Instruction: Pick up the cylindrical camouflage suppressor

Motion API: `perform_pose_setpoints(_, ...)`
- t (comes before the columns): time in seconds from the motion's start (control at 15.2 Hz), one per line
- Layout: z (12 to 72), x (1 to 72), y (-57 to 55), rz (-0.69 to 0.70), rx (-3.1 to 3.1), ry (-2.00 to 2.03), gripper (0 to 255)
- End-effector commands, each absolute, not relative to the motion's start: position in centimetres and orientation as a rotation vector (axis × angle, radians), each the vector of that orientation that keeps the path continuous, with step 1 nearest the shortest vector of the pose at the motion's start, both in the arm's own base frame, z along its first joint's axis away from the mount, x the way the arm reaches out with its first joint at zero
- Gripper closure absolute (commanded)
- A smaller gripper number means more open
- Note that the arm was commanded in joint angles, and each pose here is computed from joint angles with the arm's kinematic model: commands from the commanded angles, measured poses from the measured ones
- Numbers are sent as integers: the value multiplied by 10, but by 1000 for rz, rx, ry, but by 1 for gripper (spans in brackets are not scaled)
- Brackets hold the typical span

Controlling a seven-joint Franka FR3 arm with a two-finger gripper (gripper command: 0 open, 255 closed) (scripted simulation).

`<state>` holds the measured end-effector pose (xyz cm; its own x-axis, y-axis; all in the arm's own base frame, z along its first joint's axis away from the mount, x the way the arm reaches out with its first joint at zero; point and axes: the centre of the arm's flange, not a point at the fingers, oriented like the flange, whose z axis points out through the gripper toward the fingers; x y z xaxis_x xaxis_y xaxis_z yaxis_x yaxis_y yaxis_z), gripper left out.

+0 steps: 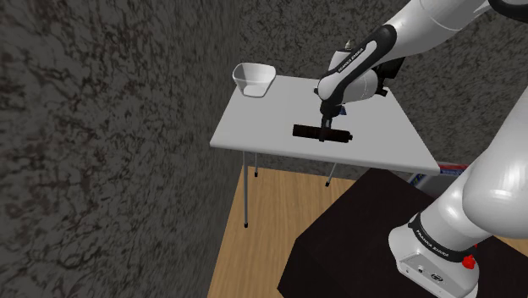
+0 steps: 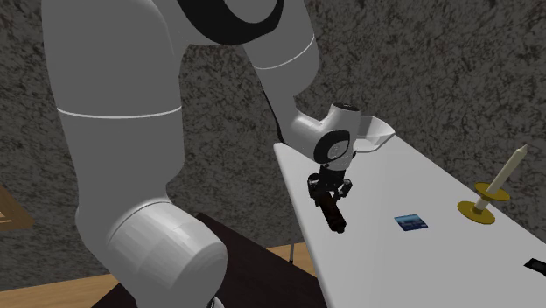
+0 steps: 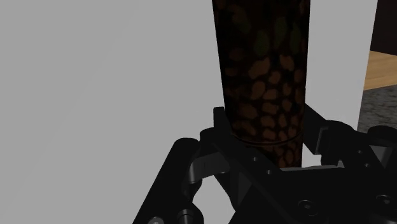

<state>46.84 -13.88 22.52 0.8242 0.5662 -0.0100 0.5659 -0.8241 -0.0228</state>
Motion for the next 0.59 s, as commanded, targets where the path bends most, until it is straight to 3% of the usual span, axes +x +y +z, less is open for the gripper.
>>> perform_pose_setpoints(0.0, 225, 468, -139, 25, -2983, -924, 255)
perform_pose_setpoints(0.53, 250, 468, -138, 25, -2983, -924, 255)
